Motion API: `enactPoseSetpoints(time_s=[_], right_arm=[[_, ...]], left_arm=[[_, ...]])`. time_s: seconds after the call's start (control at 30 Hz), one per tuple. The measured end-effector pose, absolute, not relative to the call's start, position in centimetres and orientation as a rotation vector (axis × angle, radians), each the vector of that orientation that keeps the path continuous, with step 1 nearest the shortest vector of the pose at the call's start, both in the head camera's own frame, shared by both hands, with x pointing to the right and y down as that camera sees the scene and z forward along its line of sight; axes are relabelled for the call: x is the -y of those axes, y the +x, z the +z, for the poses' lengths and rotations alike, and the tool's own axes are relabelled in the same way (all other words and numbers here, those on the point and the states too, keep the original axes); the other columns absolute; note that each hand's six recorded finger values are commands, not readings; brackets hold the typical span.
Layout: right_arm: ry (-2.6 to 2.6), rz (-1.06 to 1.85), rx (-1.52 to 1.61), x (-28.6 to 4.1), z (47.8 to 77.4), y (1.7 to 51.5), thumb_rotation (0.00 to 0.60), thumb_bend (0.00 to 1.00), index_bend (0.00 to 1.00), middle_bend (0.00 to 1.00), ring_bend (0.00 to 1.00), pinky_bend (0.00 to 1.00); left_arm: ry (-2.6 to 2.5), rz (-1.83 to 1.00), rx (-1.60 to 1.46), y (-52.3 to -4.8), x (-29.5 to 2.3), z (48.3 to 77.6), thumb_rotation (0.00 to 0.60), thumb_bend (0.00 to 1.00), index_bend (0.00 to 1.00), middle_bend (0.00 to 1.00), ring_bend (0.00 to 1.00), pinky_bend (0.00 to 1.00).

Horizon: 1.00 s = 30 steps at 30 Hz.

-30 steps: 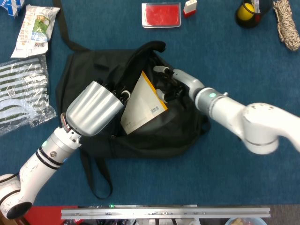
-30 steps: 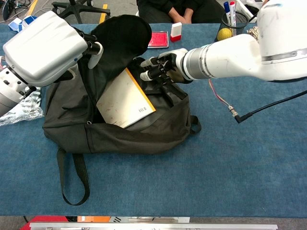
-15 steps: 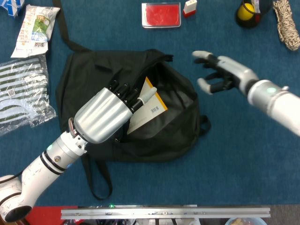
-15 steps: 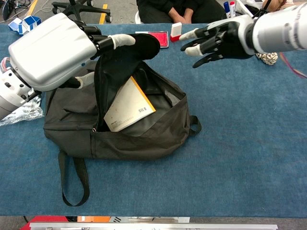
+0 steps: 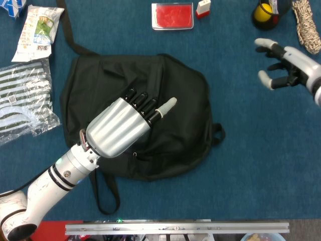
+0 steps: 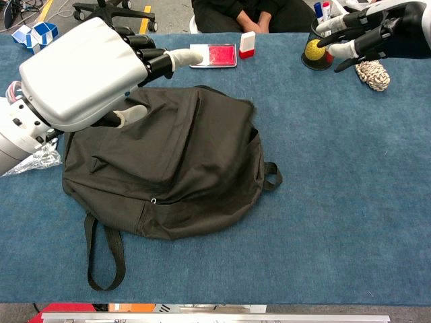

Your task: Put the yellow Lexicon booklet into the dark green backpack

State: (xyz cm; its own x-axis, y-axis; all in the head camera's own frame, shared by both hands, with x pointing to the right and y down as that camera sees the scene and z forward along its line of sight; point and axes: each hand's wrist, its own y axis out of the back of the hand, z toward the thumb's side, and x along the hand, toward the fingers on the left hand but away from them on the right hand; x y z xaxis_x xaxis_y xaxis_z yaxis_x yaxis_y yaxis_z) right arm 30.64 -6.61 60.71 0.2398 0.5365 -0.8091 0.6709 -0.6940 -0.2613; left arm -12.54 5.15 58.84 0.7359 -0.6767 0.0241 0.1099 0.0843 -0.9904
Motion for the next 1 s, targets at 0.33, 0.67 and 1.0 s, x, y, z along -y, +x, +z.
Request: enactPoseSetpoints(time_s=[0.33,0.67,1.0], right_arm=[[2.347,-1.508,-1.187,6.7,60.9,33.4,0.6,0.51,0.0,0.09,0.03,0.15],[2.451,-1.682,-1.21,6.9,61.0,35.4,0.6,0.51,0.01,0.13,0.03,0.15],[2.625,-2.034,-1.416,6.9,60.0,39.6,0.6,0.51,0.11,0.19,0.05,0.15]], left_arm=[[-1.391,-0.7,-0.545,-14.0,-3.3,59.4,0.6,0.21,0.1,0.33,0.35,0.45],[-1.519,-0.969,-0.715,-20.7,0.5,61.2,0.6,0.21,0.11,0.31,0.34,0.44],[-1.499,-1.275,-0.995,-32.4,2.4,62.4,0.6,0.21,0.16,0.31,0.33,0.41]])
